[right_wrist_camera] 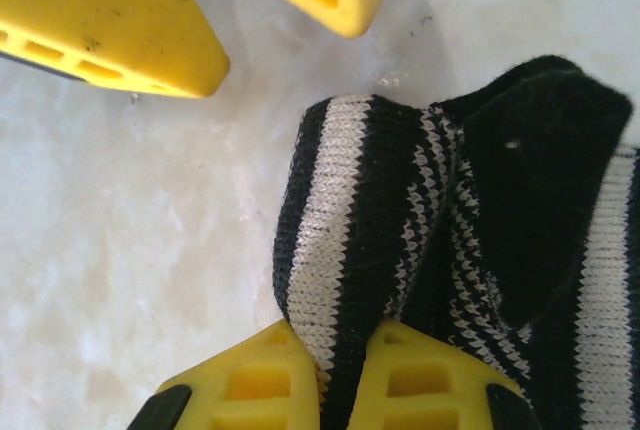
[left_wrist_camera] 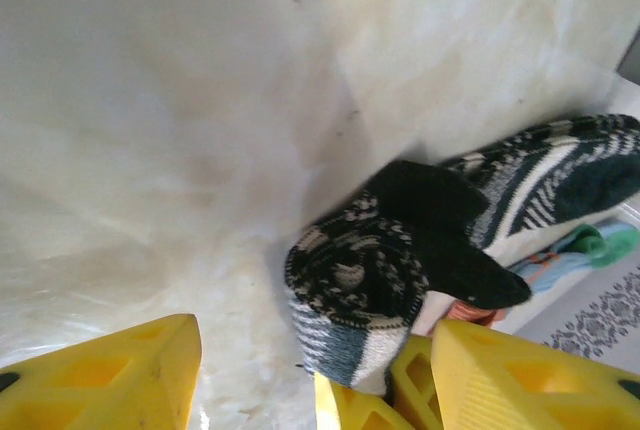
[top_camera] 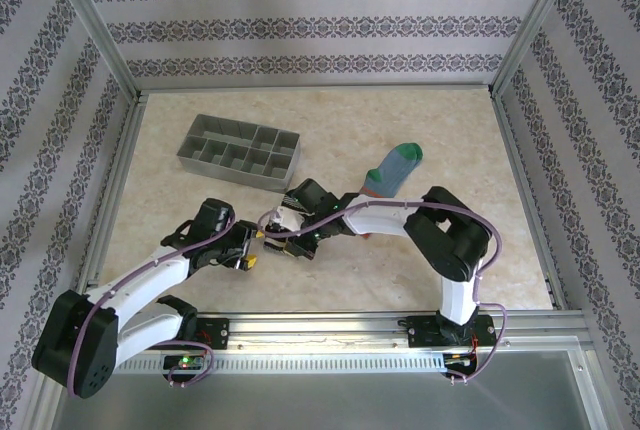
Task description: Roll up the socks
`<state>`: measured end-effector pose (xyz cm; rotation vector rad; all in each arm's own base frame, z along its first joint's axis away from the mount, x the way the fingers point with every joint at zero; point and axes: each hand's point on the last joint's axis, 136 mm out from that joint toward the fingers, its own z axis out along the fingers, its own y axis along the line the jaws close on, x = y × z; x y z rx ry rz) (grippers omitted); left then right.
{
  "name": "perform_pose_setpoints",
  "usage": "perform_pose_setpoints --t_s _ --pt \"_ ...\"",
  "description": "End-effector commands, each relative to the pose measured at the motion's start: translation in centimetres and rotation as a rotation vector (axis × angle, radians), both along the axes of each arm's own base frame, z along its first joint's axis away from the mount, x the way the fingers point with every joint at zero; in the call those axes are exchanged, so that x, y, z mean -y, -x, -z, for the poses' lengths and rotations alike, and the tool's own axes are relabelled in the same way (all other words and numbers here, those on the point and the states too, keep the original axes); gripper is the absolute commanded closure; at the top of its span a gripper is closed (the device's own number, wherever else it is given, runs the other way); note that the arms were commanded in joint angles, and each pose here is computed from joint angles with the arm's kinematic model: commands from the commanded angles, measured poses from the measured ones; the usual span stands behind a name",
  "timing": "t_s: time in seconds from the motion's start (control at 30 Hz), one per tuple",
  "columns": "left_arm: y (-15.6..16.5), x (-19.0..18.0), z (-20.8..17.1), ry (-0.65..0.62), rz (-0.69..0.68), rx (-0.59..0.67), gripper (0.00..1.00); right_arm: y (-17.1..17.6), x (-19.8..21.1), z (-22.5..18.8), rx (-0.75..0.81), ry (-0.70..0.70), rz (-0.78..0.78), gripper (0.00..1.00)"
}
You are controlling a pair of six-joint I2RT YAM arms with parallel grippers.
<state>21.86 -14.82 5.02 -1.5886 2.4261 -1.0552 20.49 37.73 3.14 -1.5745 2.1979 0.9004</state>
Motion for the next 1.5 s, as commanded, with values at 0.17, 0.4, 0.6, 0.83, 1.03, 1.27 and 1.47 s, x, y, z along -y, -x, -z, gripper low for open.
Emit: perform_pose_setpoints --t_s 0.17,0.4,0.6,0.83,1.03,1.27,1.47 --pt "-2.2 3.0 -1.1 0.053 0.086 0.155 0.40 4.1 5.3 5.9 -0.436 0.244 0.106 1.00" --pt "-0.9 3.2 0.8 0.001 0.109 0.067 0.44 3.6 5.4 6.5 -0.504 0.263 0.149 1.00" --pt "-1.7 3.7 2.1 -0.023 0.109 0.051 0.44 3.4 4.9 6.5 -0.526 0.253 0.151 1.00" --pt "-0.6 3.6 5.2 -0.091 0.111 -0.084 0.90 3.2 4.7 5.9 -0.478 0.220 0.113 1.00" --pt "5.4 0.9 5.7 -0.208 0.106 -0.352 1.00 1.0 4.5 2.5 -0.083 0.128 0.067 0.71" --pt "6.6 -0.2 5.3 -0.263 0.057 -0.435 1.00 1.9 4.0 -3.4 0.721 0.095 -0.002 0.44" --pt "6.1 0.2 5.4 -0.269 0.063 -0.443 1.00 3.0 1.2 -3.4 0.946 0.184 -0.073 0.44"
